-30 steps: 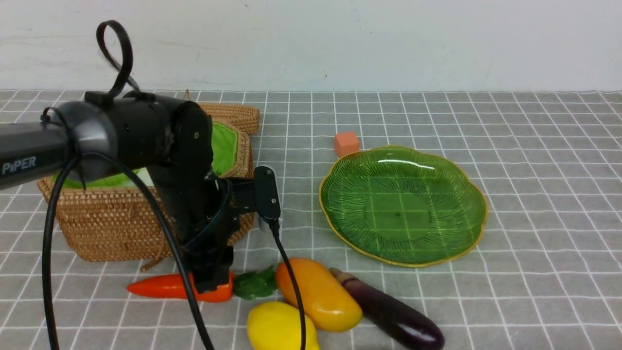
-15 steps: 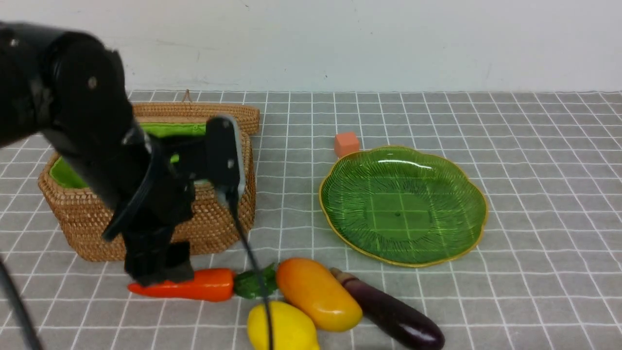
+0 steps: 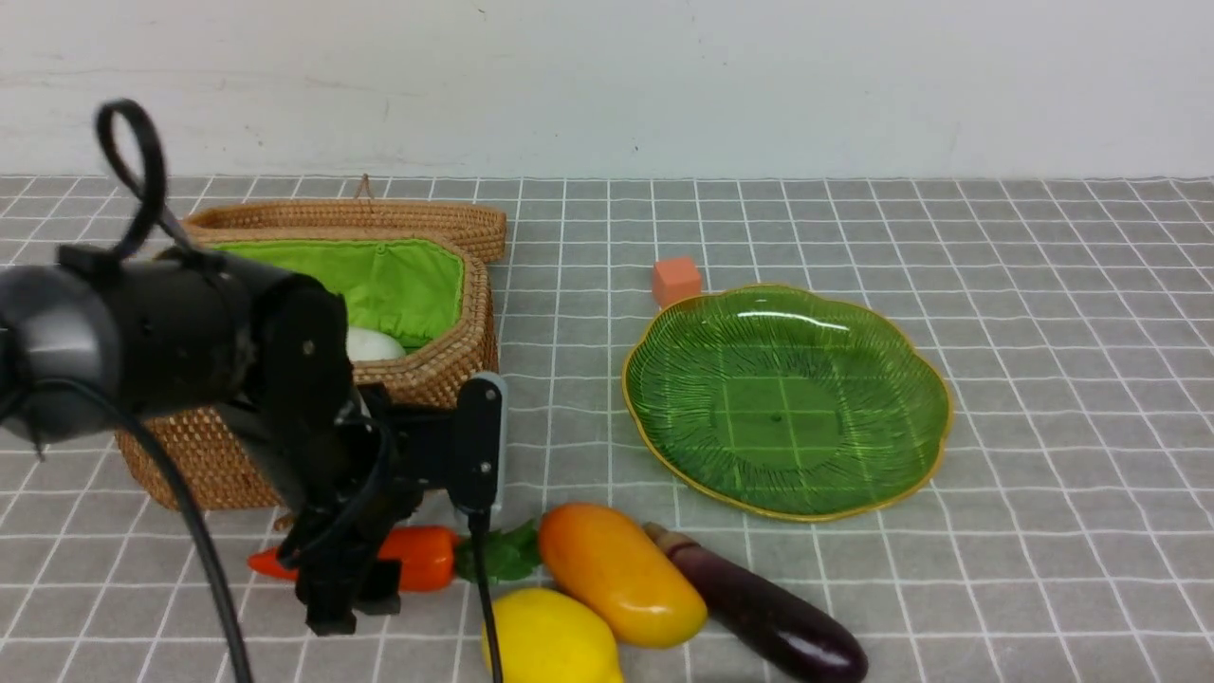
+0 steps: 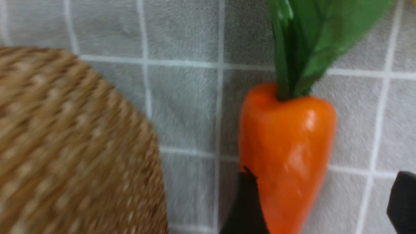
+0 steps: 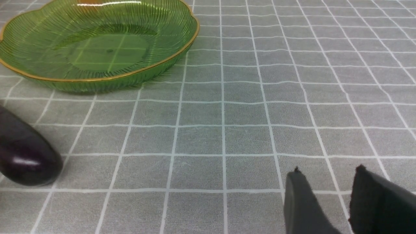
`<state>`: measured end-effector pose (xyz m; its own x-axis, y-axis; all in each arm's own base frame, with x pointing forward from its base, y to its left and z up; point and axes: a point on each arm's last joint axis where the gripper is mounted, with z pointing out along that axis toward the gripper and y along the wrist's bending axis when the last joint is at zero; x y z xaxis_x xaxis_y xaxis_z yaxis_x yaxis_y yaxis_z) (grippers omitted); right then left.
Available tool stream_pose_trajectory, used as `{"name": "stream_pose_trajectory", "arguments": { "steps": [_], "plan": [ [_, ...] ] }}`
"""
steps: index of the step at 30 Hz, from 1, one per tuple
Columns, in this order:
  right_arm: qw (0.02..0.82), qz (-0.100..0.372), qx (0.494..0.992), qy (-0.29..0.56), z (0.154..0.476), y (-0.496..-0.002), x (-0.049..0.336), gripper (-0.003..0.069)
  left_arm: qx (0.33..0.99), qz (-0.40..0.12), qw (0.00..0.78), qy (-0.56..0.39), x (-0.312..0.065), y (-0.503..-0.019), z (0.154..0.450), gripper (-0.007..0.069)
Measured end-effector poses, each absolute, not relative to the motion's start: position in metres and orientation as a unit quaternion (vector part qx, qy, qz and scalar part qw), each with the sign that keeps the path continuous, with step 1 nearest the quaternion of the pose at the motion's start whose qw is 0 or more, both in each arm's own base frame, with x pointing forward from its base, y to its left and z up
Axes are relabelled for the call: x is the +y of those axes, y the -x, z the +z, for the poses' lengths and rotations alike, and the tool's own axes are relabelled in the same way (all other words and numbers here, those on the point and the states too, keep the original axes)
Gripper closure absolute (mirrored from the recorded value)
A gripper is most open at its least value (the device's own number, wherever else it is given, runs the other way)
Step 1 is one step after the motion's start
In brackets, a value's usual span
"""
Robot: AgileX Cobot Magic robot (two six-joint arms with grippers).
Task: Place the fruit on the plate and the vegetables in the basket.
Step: Use the left arm to grab a carrot and put it into the left basket
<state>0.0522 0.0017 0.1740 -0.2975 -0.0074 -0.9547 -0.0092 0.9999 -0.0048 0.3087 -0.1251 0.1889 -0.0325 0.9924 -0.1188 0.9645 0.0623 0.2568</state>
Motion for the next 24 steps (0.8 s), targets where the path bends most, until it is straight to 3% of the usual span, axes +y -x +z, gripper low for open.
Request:
{"name": "stream_pose_trajectory", "arguments": {
  "steps": [9,15,19,24],
  "plan": [
    [0.593,0.001,0.805,0.005,0.174,-0.052,0.002,0.0419,0.732,0.045,0.125,-0.668,-0.129,-0.317,0.164,0.0116],
    [0.593,0.001,0.805,0.005,0.174,-0.052,0.002,0.0419,0.747,0.040,0.122,-0.653,-0.129,-0.316,0.164,0.0260],
    [0.593,0.001,0.805,0.005,0.174,-0.052,0.002,0.0419,0.757,0.036,0.117,-0.642,-0.127,-0.313,0.170,0.0261],
    [0.593,0.001,0.805,0.005,0.174,-0.052,0.002,0.0419,0.764,0.035,0.122,-0.632,-0.122,-0.300,0.201,0.0261]
  ]
}}
